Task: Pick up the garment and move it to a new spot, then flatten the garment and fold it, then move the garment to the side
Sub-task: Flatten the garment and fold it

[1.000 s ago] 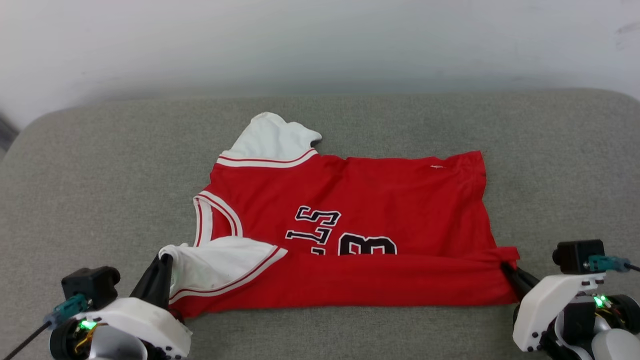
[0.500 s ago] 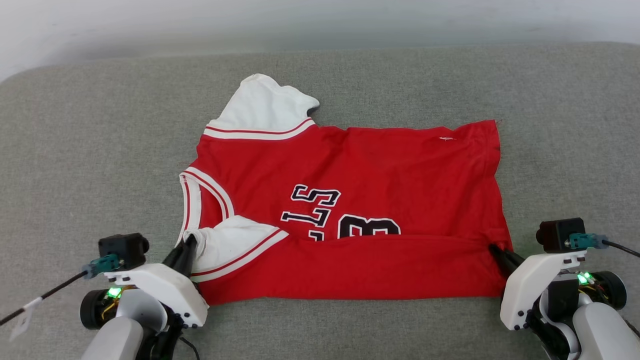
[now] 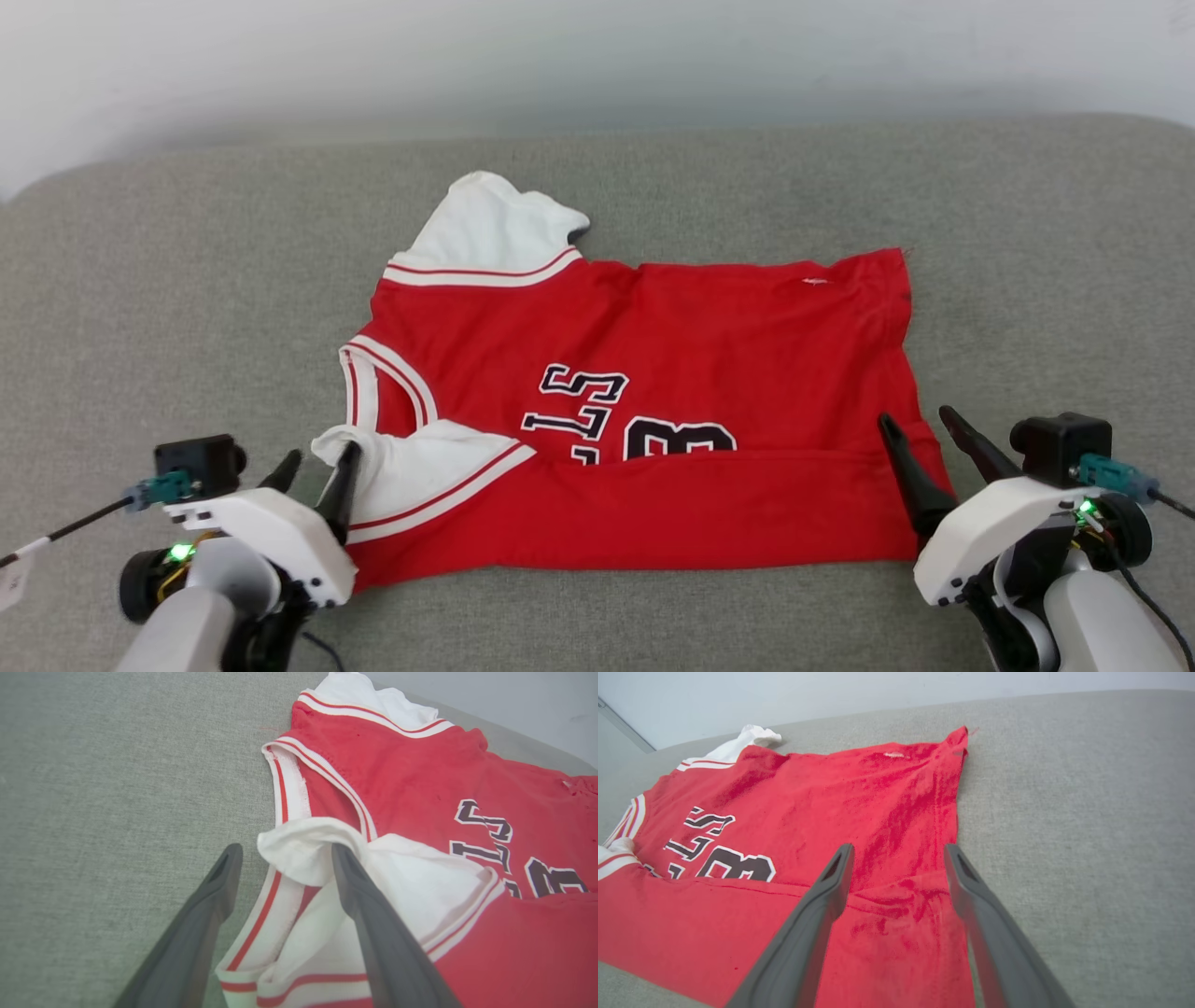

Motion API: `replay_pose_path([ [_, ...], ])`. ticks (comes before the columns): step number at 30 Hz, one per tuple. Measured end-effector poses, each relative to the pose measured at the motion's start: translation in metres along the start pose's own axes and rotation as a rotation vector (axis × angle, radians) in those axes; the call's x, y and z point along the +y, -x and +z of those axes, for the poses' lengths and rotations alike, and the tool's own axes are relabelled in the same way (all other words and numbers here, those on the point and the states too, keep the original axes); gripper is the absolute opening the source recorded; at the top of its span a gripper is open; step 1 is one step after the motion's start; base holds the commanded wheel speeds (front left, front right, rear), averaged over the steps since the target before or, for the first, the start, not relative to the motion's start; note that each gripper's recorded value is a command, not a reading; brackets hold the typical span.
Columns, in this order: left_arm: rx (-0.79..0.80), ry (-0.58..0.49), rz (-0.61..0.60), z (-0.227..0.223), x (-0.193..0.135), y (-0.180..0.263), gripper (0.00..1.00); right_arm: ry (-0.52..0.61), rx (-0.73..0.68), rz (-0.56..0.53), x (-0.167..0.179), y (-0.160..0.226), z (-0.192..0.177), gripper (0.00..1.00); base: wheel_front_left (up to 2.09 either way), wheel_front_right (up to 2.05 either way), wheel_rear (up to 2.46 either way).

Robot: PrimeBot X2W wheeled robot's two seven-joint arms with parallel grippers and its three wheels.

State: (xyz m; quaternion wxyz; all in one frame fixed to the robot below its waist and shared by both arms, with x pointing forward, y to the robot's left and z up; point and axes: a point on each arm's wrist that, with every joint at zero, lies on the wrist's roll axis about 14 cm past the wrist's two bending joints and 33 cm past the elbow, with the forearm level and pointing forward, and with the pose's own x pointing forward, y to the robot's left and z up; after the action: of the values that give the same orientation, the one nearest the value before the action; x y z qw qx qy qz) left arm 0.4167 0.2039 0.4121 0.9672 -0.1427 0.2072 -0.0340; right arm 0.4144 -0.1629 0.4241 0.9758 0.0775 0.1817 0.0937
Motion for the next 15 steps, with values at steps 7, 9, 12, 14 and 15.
replay_pose_path([
  [7,0.057,-0.042,0.018,0.013,0.012,0.019,1.0,-0.001,-0.194,0.018,0.015,0.021,0.037,1.0,0.0,0.0,0.0],
  [9,0.115,-0.055,0.006,0.009,0.012,0.027,1.0,0.0,-0.214,0.013,0.016,0.029,0.039,1.0,0.0,0.0,0.0],
  [12,0.22,-0.074,-0.006,0.002,0.013,0.036,1.0,-0.002,-0.232,0.012,0.018,0.037,0.042,1.0,0.0,0.0,0.0],
  [14,0.295,-0.082,-0.021,-0.009,0.01,0.042,1.0,-0.005,-0.235,0.005,0.017,0.041,0.042,1.0,0.0,0.0,0.0],
  [15,0.325,-0.084,-0.03,-0.013,0.008,0.045,1.0,-0.008,-0.23,-0.001,0.015,0.043,0.04,1.0,0.0,0.0,0.0],
])
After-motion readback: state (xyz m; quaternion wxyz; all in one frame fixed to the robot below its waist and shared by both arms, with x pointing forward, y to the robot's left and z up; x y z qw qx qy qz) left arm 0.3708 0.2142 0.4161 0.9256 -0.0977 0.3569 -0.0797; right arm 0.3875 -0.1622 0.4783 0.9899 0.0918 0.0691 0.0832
